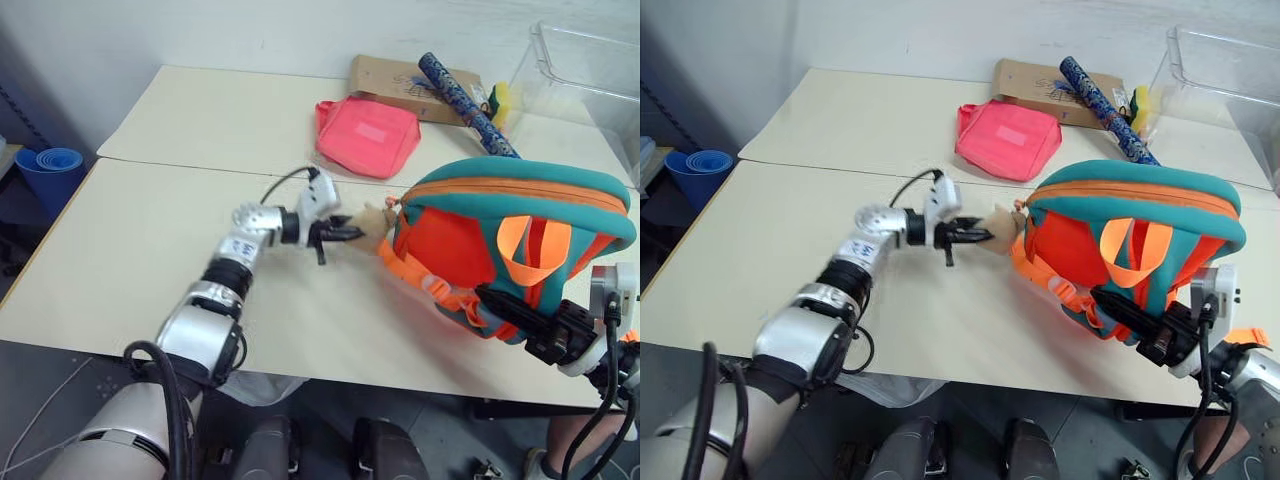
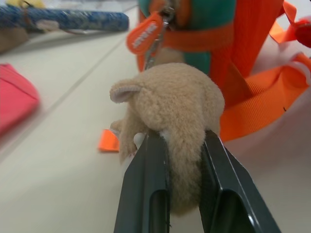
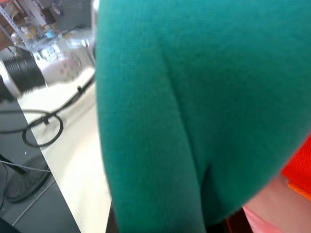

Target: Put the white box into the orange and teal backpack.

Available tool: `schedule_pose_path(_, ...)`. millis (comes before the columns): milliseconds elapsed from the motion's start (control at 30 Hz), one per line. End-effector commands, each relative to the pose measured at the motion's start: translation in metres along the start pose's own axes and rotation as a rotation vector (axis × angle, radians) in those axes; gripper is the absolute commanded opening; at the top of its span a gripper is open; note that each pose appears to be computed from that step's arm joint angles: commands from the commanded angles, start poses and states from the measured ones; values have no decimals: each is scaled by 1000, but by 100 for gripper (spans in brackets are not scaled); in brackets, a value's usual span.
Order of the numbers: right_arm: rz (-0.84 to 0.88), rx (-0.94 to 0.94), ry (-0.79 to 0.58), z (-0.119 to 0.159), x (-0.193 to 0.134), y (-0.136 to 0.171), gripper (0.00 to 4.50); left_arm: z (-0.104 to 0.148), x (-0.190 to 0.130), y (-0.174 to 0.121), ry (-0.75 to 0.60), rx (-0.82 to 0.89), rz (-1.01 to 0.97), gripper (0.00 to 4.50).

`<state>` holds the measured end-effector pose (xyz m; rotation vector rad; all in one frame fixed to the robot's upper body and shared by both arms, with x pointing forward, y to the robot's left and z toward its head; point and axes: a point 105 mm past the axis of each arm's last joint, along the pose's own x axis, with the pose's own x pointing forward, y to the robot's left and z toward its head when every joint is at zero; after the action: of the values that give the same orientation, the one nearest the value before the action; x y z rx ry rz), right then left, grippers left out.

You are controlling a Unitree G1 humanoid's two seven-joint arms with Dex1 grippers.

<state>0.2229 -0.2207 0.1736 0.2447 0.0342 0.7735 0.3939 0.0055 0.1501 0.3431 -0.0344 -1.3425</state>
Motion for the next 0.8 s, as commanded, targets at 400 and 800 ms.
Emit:
schedule_pose_path(400, -189, -397, 10, 23, -6, -54, 200, 15, -74, 4, -137, -1, 63, 326)
schedule_pose_path(800, -223, -620, 203, 31, -95, -41, 448, -26, -189, -49, 63, 68, 164, 450)
